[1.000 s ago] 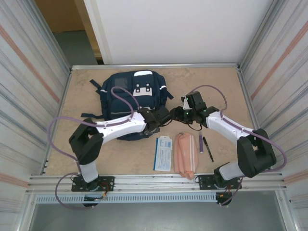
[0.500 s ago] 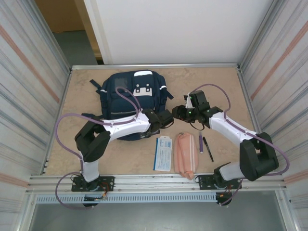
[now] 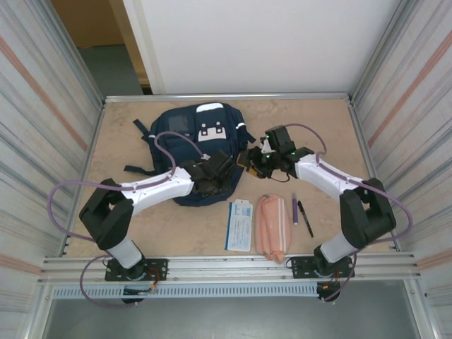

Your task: Pack the student bag

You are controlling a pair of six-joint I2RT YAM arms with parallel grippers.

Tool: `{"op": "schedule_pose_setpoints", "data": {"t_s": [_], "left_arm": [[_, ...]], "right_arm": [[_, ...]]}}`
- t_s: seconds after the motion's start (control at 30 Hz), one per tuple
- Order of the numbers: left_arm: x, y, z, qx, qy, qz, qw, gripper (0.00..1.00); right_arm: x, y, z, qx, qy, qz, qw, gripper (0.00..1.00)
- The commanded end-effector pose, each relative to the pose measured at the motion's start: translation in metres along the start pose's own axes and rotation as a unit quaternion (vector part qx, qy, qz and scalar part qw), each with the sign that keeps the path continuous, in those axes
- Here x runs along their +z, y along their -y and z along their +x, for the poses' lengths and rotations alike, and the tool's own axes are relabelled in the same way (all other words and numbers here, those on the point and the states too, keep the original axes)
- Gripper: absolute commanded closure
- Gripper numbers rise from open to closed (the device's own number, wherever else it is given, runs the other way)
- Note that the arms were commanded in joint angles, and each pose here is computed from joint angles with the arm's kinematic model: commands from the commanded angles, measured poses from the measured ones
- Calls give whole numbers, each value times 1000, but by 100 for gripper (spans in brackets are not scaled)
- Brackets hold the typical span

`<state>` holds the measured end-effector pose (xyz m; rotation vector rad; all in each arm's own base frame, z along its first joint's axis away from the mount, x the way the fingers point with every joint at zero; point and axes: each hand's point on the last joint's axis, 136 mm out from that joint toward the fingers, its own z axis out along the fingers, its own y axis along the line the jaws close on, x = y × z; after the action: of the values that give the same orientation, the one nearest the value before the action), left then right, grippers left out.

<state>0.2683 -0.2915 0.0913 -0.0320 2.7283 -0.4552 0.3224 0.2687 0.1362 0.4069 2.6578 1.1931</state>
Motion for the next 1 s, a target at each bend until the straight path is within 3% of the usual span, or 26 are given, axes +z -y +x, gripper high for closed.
{"op": "schedule_pose_setpoints", "data": {"t_s": [0.0,0.13,0.37,0.43,0.47,0.57,0.7,0.97], "left_arm": [[-24,37,-17,44,29,77,996,100],[-32,47,-23,51,39,100,993,100],[-27,52,-17,38,28,121,992,100],[-26,53,-16,39,28,125,991,100],[-26,52,-16,39,27,124,991,100],[-25,52,-14,43,23,125,991,100],[-24,51,-12,42,21,124,991,100],[-25,47,-12,41,24,118,992,100]], "right_arm": [[20,-24,5,79,-23,-25,996,50],[39,-16,6,106,-12,1,994,51],[35,19,-1,134,21,63,989,53],[31,42,4,183,17,110,977,71],[32,45,6,188,10,111,976,72],[41,45,15,198,-18,94,975,68],[48,33,27,185,-44,68,979,51],[33,30,32,170,-44,75,982,51]]}}
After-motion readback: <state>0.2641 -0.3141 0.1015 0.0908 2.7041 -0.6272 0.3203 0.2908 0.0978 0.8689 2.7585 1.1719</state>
